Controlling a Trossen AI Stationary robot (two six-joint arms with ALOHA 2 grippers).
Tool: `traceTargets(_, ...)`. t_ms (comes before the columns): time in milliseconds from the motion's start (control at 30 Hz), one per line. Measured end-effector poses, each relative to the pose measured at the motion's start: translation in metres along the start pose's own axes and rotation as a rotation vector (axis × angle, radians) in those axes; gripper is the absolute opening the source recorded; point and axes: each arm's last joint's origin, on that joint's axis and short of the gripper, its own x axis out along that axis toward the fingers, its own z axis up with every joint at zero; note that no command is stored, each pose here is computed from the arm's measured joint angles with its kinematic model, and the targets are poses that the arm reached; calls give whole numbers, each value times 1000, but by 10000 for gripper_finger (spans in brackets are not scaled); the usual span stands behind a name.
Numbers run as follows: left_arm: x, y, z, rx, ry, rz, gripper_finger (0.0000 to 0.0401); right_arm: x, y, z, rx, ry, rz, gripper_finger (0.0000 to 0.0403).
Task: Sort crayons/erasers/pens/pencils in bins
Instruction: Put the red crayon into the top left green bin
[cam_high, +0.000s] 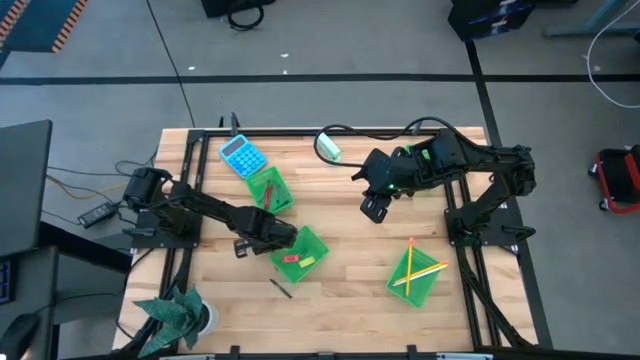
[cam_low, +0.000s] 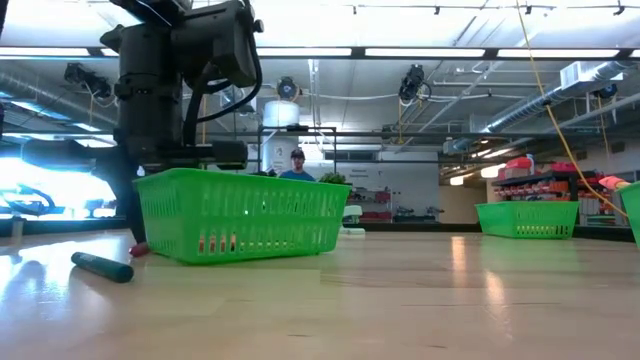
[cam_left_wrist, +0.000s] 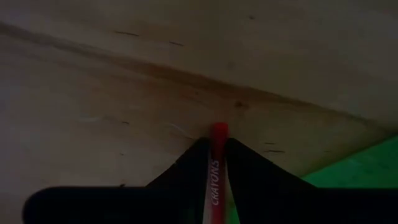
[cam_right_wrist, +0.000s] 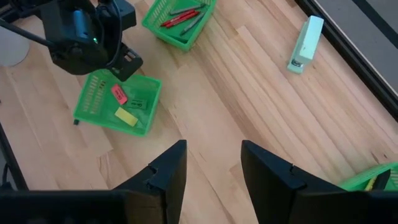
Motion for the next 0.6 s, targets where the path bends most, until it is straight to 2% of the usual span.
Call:
traceTargets(133, 0, 0, 0, 49, 4, 4, 62, 0, 0, 0, 0, 0, 0, 158)
traceTargets(467, -2, -1, -1, 91, 9, 13, 26, 0, 0, 0, 0, 0, 0, 158)
traceTargets(600, -11, -2, 1, 138, 0, 93, 37, 0, 0, 0, 0, -6, -8, 158)
